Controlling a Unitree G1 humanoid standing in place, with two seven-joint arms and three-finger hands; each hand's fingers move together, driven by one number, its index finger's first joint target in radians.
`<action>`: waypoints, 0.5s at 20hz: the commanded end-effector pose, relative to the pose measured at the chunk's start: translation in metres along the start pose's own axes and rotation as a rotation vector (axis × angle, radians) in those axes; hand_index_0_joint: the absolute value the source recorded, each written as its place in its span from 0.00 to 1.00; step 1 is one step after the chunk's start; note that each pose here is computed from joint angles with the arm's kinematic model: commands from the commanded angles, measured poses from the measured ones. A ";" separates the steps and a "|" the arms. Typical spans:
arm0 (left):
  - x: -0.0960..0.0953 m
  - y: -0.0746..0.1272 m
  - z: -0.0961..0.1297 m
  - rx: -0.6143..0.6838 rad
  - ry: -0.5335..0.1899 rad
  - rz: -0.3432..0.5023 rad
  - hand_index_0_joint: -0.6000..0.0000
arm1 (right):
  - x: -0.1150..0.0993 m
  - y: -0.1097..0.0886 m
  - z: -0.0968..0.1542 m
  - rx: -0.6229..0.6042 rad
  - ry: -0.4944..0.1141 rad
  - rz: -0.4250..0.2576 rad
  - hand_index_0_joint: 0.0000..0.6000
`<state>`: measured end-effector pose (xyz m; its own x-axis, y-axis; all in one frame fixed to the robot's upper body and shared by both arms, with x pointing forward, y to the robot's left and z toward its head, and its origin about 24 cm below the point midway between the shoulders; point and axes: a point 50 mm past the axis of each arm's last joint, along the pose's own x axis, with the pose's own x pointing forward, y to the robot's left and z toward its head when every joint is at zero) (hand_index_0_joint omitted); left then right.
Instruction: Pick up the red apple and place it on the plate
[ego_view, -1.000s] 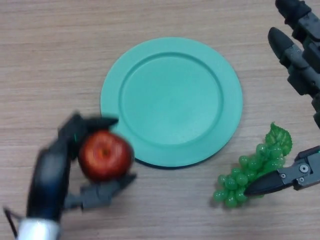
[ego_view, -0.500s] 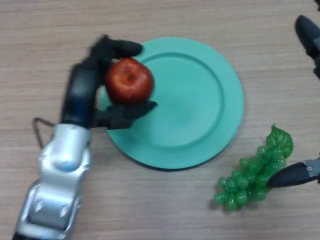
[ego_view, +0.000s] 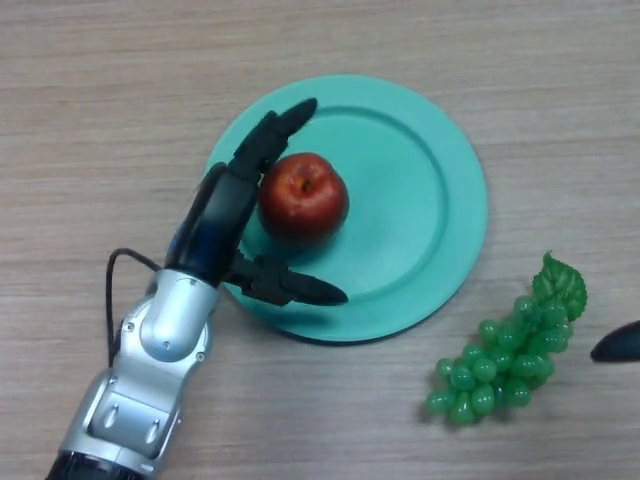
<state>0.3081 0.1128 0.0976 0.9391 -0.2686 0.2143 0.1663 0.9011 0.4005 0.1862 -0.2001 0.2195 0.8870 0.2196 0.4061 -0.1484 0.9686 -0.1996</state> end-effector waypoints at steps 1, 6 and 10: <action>-0.001 0.011 0.027 -0.010 -0.136 0.030 1.00 | -0.006 0.000 0.026 -0.100 -0.205 0.004 0.00; -0.026 0.042 0.069 -0.004 -0.187 0.122 1.00 | -0.009 0.002 0.027 -0.088 -0.208 -0.025 0.00; -0.050 0.066 0.096 0.131 -0.317 0.245 1.00 | -0.012 0.007 0.027 -0.085 -0.206 -0.012 0.00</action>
<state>0.2559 0.1508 0.1711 0.9083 -0.1455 0.3921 -0.0164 0.9244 0.3810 0.1791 -0.1954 0.2152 0.8827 0.2209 0.4148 -0.1487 0.9686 -0.1993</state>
